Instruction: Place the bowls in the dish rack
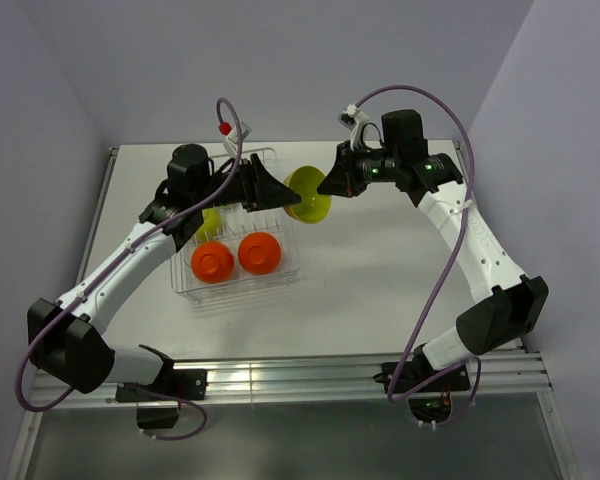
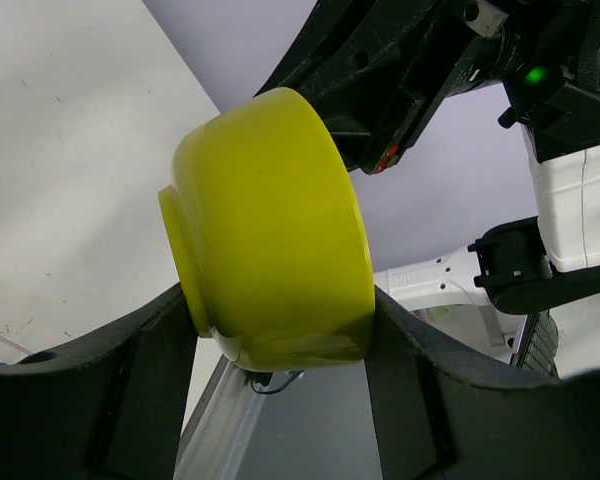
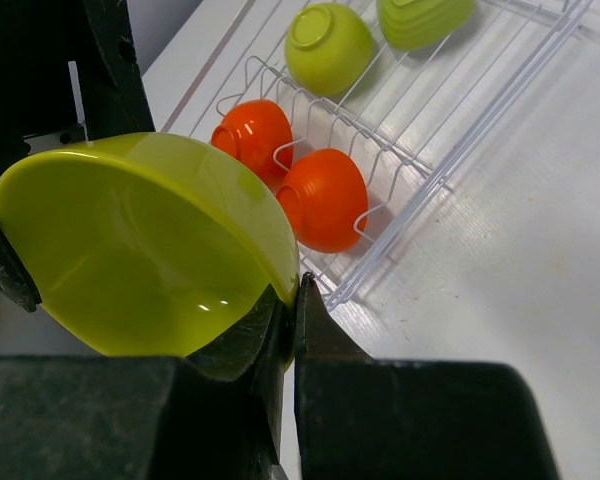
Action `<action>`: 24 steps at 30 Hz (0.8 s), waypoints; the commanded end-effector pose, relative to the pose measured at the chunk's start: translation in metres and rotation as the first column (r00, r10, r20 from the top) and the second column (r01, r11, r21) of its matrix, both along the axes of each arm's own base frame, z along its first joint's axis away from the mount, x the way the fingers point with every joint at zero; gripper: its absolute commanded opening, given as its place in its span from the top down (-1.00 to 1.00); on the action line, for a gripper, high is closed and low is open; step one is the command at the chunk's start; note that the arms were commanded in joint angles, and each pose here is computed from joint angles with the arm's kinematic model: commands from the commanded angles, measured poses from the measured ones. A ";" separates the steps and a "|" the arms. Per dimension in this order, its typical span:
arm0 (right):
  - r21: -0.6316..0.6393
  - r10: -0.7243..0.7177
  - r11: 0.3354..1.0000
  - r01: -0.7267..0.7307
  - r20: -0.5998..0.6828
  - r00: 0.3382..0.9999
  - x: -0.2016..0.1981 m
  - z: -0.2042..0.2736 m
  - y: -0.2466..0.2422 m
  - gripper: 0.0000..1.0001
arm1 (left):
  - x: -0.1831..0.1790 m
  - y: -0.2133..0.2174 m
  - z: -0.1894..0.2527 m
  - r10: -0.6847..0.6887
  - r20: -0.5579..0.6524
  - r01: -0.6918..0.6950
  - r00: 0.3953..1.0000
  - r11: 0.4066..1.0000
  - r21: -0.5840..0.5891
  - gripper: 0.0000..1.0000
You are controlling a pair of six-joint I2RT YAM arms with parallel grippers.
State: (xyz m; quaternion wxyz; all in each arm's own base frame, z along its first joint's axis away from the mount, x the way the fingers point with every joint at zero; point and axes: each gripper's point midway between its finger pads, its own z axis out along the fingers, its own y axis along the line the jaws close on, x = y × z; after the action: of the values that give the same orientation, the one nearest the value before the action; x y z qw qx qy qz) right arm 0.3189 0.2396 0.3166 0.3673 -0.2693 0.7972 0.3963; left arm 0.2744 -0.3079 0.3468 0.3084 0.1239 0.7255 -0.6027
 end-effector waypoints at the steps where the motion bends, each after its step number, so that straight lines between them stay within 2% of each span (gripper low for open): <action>1: 0.028 0.027 0.999 -0.029 0.059 0.998 -0.001 0.018 0.005 1.00 | -0.007 -0.002 0.011 -0.041 0.050 0.042 0.998 0.999 -0.030 0.48; 2: 0.028 0.026 0.999 -0.027 0.059 0.998 -0.001 0.018 0.005 1.00 | -0.007 -0.002 0.010 -0.041 0.044 0.042 0.998 0.999 -0.029 0.61; 3: 0.027 0.029 0.999 -0.030 0.056 0.998 -0.001 0.018 0.006 1.00 | -0.007 -0.001 0.010 -0.040 0.043 0.041 0.998 0.999 -0.025 0.84; 4: 0.026 0.030 0.999 -0.032 0.052 0.998 -0.001 0.017 0.006 1.00 | -0.006 -0.001 0.009 -0.036 0.043 0.036 0.998 0.999 -0.022 0.97; 5: 0.024 0.029 0.999 -0.030 0.053 0.998 0.000 0.017 0.006 1.00 | -0.006 -0.001 0.008 -0.033 0.044 0.034 0.999 0.999 -0.020 0.99; 8: 0.020 0.025 0.999 -0.026 0.050 0.998 0.000 0.016 0.005 0.87 | -0.006 0.000 0.003 -0.023 0.035 0.023 0.999 1.000 -0.011 0.99; 9: 0.020 0.025 0.999 -0.026 0.053 0.998 -0.001 0.016 0.005 0.63 | -0.006 0.000 0.002 -0.018 0.034 0.019 0.999 1.000 -0.007 0.99; 12: 0.021 0.021 1.000 -0.022 0.052 0.998 0.000 0.017 0.005 0.23 | -0.002 0.002 0.001 -0.001 0.027 0.001 1.000 1.000 -0.007 0.99; 15: 0.018 0.017 1.000 -0.018 0.047 0.999 0.001 0.015 0.005 0.00 | 0.003 0.002 0.002 0.014 0.025 -0.014 1.000 1.000 -0.006 0.99; 17: 0.015 0.015 1.000 -0.016 0.049 0.999 0.001 0.016 0.005 -0.07 | 0.007 0.005 0.002 0.031 0.020 -0.031 0.999 1.000 -0.002 1.00; 18: 0.015 0.012 1.000 -0.012 0.048 0.999 0.002 0.016 0.005 -0.24 | 0.009 0.006 0.001 0.040 0.017 -0.040 0.999 0.999 0.000 1.00; 23: -0.001 -0.020 1.000 0.020 0.056 0.998 0.005 0.016 0.000 -0.59 | 0.031 0.026 -0.015 0.152 -0.009 -0.151 0.988 0.987 0.062 1.00; 24: -0.008 -0.042 0.999 0.042 0.065 0.997 0.007 0.018 -0.002 -0.78 | 0.038 0.034 -0.023 0.194 -0.013 -0.191 0.981 0.977 0.099 1.00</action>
State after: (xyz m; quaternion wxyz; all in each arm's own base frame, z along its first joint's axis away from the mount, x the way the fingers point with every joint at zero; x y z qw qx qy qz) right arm 0.3211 0.2394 0.3130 0.3637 -0.2639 0.8031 0.3913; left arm 0.2941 -0.2907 0.3216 0.3102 0.0778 0.7573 -0.5694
